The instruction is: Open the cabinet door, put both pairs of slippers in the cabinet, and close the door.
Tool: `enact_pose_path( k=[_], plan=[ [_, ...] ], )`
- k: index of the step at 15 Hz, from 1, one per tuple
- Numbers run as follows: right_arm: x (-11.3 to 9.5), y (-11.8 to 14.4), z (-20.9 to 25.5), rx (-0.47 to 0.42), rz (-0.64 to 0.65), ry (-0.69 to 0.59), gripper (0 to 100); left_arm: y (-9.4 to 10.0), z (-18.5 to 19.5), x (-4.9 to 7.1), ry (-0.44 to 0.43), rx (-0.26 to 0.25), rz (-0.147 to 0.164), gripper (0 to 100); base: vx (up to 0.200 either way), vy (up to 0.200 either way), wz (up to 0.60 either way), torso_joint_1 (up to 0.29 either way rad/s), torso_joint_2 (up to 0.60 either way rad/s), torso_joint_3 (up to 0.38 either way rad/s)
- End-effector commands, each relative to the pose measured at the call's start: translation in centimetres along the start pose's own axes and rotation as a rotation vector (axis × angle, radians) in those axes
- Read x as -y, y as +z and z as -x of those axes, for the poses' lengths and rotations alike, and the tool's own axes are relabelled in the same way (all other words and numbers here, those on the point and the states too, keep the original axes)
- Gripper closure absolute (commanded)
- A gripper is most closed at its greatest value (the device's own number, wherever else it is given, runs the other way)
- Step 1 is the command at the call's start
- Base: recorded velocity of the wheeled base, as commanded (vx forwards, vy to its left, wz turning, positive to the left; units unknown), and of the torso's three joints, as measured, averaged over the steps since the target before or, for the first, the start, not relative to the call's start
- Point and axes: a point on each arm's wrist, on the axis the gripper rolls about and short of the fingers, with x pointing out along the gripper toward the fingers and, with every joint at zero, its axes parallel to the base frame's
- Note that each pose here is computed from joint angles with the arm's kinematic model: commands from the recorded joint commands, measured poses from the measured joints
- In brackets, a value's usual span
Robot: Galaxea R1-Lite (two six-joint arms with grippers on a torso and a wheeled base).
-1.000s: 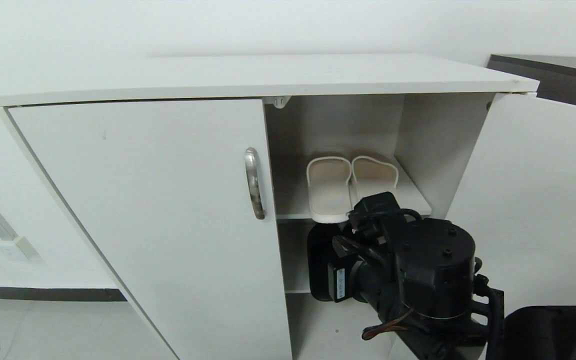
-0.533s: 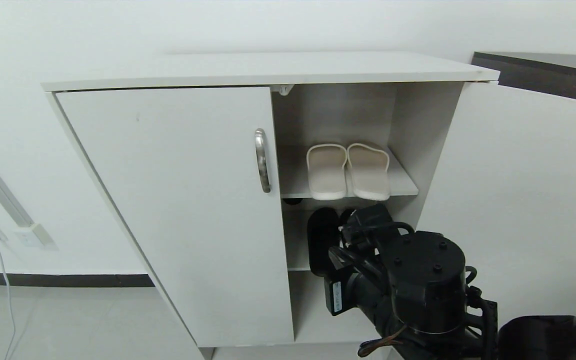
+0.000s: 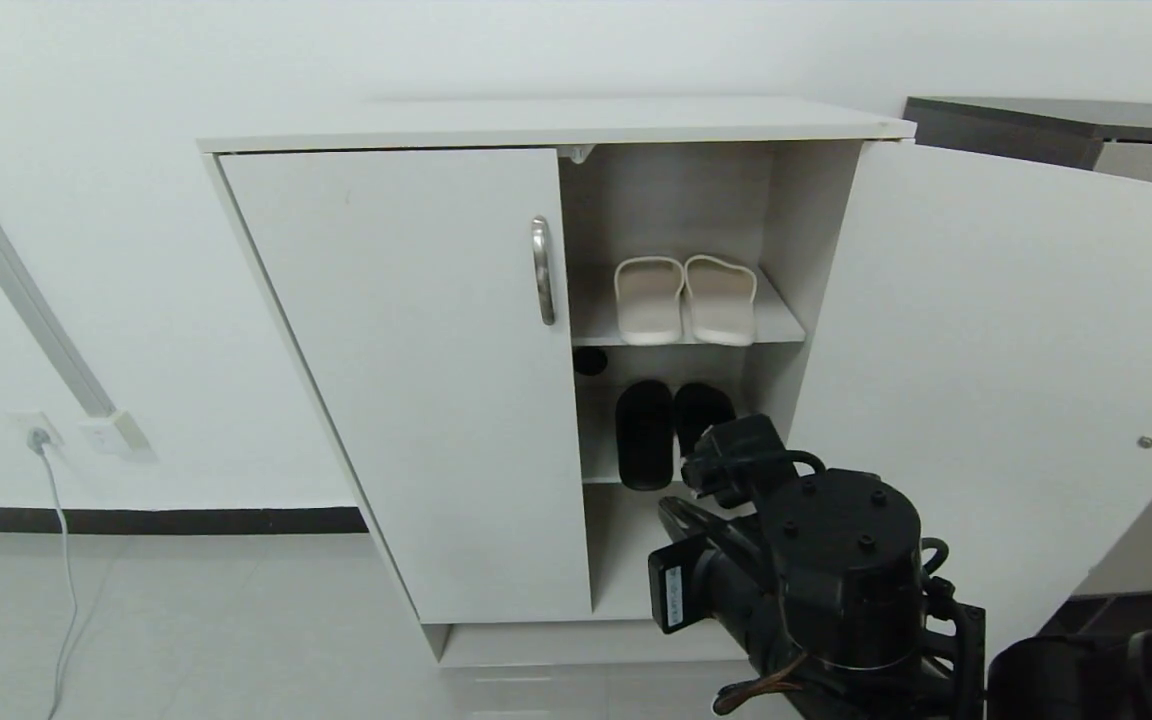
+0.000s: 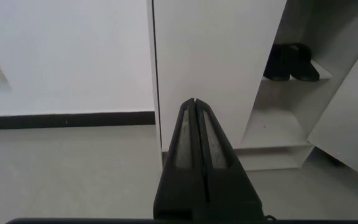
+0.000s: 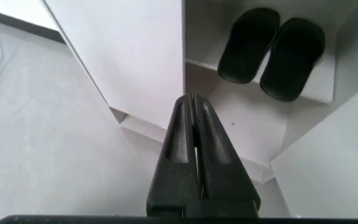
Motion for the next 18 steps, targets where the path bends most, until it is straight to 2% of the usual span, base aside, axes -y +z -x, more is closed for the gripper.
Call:
enact_pose_path(
  k=[1,3,18],
  plan=[
    [0.3,-0.5,-0.5,-0.008,0.0,-0.006,100,0.0,0.0,0.0,0.0,-0.002,0.0,100,-0.2,0.0,0.0,0.002,0.0,0.002],
    [0.5,-1.3,-1.0,-0.022,0.015,-0.011,100,0.0,0.0,0.0,0.002,-0.002,0.0,100,-0.2,0.0,0.0,0.005,0.0,0.002],
    [0.6,-2.1,-1.6,-0.045,0.026,-0.021,100,0.0,0.0,0.0,0.002,-0.002,0.002,100,0.0,0.0,0.0,0.0,0.0,0.0]
  ],
)
